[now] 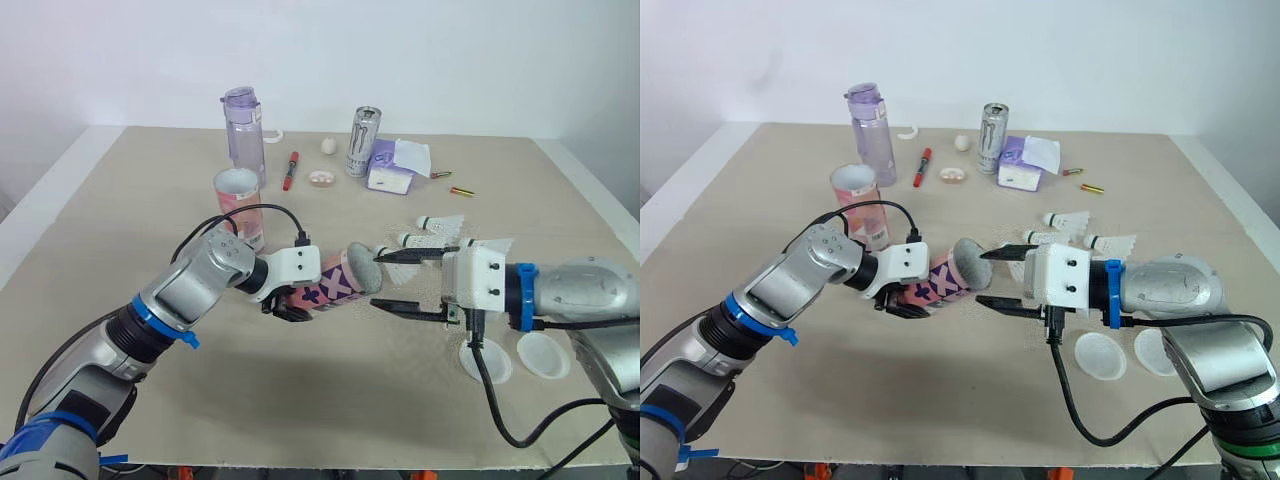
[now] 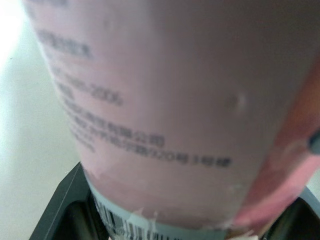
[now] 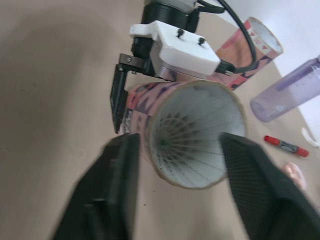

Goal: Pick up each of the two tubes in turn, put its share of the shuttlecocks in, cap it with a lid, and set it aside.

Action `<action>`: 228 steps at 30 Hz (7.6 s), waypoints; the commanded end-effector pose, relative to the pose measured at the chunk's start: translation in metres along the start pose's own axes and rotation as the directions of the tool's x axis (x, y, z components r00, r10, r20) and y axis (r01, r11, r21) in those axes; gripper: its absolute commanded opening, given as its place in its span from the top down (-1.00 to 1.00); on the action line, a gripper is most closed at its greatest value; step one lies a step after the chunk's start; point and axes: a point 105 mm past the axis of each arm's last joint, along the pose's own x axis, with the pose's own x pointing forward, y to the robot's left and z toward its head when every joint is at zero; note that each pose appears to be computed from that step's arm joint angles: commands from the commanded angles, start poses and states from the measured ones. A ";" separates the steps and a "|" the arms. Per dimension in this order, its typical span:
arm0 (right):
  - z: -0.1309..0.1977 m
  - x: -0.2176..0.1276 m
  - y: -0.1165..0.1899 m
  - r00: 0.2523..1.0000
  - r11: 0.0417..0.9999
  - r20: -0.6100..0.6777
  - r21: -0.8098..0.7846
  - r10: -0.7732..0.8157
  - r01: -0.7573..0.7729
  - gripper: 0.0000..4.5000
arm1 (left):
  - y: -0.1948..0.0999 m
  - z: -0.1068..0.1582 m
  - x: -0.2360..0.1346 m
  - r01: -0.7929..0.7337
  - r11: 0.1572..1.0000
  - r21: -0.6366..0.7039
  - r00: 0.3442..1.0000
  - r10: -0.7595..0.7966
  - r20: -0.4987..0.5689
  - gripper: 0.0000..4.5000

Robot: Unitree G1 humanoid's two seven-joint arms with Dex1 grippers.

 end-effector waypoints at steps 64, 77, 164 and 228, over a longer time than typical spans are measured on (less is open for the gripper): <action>-0.123 0.038 -0.034 0.812 0.475 -0.300 0.690 -0.501 0.547 0.99 | 0.006 -0.012 -0.002 -0.071 0.997 -0.026 0.997 0.070 -0.030 -0.30; -0.011 -0.039 -0.045 0.946 0.940 -0.052 0.109 -0.321 0.325 0.99 | 0.006 -0.013 -0.001 -0.056 0.998 -0.019 0.998 0.055 -0.031 -0.30; -0.179 -0.095 -0.014 0.744 0.435 -0.447 0.614 -0.497 0.659 0.99 | 0.006 -0.009 0.002 -0.072 0.997 -0.026 0.997 0.071 -0.023 -0.30; 0.013 -0.021 -0.061 1.000 0.975 -0.007 0.224 0.007 -0.005 0.06 | 0.005 -0.004 0.006 -0.047 0.999 -0.009 0.999 0.047 -0.017 -0.30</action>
